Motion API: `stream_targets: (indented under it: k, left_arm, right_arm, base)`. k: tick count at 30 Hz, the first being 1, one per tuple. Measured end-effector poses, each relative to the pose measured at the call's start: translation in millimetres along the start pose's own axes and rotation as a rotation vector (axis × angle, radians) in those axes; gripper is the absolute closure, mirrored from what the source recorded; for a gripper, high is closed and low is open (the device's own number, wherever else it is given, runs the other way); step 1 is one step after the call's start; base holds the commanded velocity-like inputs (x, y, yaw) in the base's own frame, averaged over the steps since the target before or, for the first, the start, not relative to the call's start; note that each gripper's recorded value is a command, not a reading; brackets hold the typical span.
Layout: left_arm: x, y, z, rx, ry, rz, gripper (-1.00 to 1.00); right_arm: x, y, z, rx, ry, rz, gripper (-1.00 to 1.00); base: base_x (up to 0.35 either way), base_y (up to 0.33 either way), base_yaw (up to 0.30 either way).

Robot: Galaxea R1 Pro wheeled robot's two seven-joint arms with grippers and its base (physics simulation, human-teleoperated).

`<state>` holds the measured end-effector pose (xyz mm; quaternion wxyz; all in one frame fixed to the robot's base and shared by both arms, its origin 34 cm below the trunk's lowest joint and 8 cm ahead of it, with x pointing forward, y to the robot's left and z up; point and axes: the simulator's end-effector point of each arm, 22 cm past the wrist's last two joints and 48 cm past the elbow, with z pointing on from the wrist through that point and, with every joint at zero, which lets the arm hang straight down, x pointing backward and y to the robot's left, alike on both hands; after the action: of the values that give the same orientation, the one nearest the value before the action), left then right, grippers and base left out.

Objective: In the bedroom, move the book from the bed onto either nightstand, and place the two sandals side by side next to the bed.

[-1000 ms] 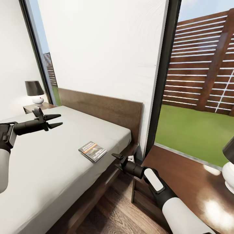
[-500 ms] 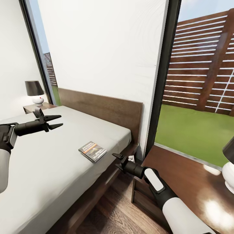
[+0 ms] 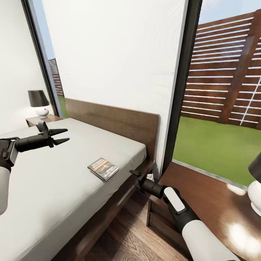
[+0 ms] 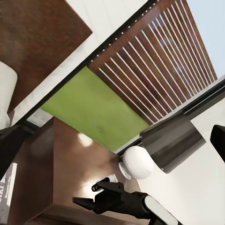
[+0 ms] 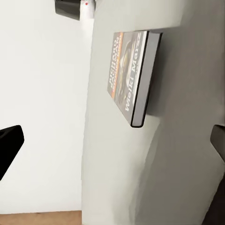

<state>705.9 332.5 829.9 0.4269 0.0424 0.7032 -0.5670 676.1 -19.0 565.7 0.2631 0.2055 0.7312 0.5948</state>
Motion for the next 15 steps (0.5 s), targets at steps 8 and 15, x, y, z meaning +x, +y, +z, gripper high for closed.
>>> stream_targets:
  k: [8, 15]
  left_arm:
    - [-0.4, 1.3, -2.2, -0.004, -0.001, -0.002, -1.0]
    - [-0.5, 1.6, -2.7, -0.005, -0.002, -0.003, -1.0]
  right_arm:
    - [-1.0, -6.5, 0.4, 0.031, -0.006, 0.011, -1.0]
    - [-0.6, -7.0, 0.8, 0.035, -0.006, 0.011, -1.0]
  base:
    - [0.0, 0.0, 0.0]
    - [0.0, 0.0, 0.0]
